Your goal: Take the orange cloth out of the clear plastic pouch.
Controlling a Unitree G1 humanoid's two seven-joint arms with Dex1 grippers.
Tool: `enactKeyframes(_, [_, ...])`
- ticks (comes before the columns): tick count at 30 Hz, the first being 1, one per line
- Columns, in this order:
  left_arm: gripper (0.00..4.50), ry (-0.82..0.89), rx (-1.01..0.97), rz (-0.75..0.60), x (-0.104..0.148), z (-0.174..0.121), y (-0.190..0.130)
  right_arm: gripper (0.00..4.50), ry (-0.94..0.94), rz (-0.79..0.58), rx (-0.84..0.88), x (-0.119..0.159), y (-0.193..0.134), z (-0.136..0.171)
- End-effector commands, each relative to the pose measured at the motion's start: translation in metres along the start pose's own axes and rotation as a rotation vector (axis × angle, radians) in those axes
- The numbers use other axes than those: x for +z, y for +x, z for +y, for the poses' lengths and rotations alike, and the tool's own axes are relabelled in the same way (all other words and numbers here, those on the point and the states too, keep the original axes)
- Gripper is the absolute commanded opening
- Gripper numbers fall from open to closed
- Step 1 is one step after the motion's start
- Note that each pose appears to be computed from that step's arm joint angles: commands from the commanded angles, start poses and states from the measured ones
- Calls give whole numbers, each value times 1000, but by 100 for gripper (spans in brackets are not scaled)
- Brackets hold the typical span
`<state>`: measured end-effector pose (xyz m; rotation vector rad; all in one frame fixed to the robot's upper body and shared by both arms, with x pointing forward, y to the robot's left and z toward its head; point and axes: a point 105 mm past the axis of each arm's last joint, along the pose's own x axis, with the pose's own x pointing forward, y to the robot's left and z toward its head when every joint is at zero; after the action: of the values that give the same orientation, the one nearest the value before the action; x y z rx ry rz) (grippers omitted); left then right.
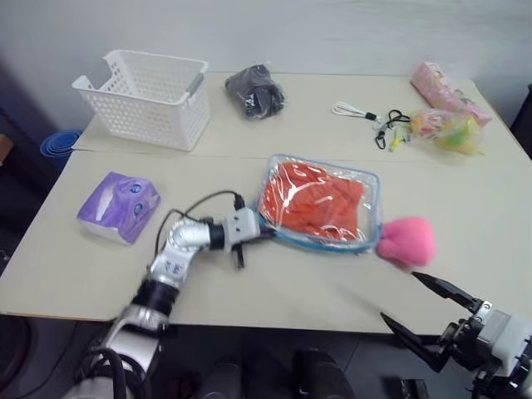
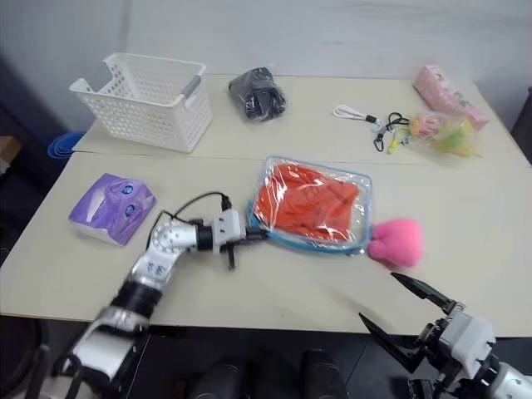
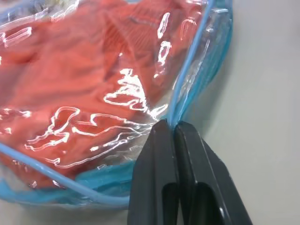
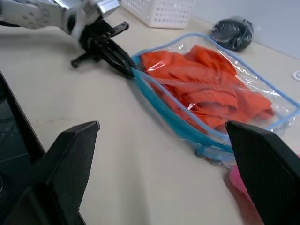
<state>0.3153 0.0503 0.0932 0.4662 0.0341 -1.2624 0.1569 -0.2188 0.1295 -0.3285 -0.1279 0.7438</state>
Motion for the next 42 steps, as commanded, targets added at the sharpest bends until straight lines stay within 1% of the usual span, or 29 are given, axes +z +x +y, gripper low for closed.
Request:
enactKeyframes(1, [2, -86, 9, 30, 14, -23, 9, 450, -4, 28, 14, 6, -15, -3])
enactKeyframes(5, [2, -157, 86, 50, 24, -28, 16, 450, 13, 44, 22, 7, -20, -5])
enactKeyframes(9, [2, -228, 154, 101, 21, -31, 24, 450, 48, 58, 30, 7, -22, -3])
enactKeyframes(13, [2, -192, 152, 129, 18, -35, 23, 450, 62, 63, 38, 5, -21, -1])
enactKeyframes(17, [2, -148, 133, 155, 12, -31, 16, 450, 60, 64, 19, 0, -21, -7])
enactKeyframes(21, [2, -147, 83, 142, 11, -32, 14, 450, 54, 65, -23, -6, -20, -13])
enactKeyframes(25, [93, -163, 97, 50, 28, -21, 13, 450, 44, 70, -105, -11, -21, -25])
enactKeyframes(28, [179, -189, 52, -47, 41, -19, 4, 450, 47, 81, -149, -9, -20, -41])
enactKeyframes(29, [216, -186, 33, -77, 45, -18, -1, 450, 57, 92, -152, -10, -19, -45])
enactKeyframes(30, [216, -183, 8, -104, 48, -17, -7, 450, 66, 103, -158, -11, -17, -51])
enactKeyframes(33, [216, -172, -65, -178, 51, -14, -30, 450, 100, 210, -162, -25, -12, -70])
enactKeyframes(35, [216, -202, -132, -250, 56, -10, -49, 450, 80, 298, -210, -38, -8, -93])
enactKeyframes(36, [216, -210, -190, -268, 57, -11, -59, 450, 81, 353, -248, -46, -6, -106])
enactKeyframes(37, [216, -202, -213, -256, 54, -9, -66, 450, 79, 404, -259, -53, -5, -116])
enactKeyframes(38, [253, -188, -243, -233, 49, -9, -72, 450, 70, 419, -258, -56, -2, -125])
enactKeyframes(39, [269, -168, -251, -218, 46, -7, -75, 450, 71, 429, -248, -59, 1, -131])
enactKeyframes(41, [328, -147, -269, -213, 46, -4, -77, 450, 73, 444, -248, -63, 6, -145])
enactKeyframes(42, [365, -125, -270, -218, 47, -3, -76, 450, 65, 451, -230, -65, 10, -148])
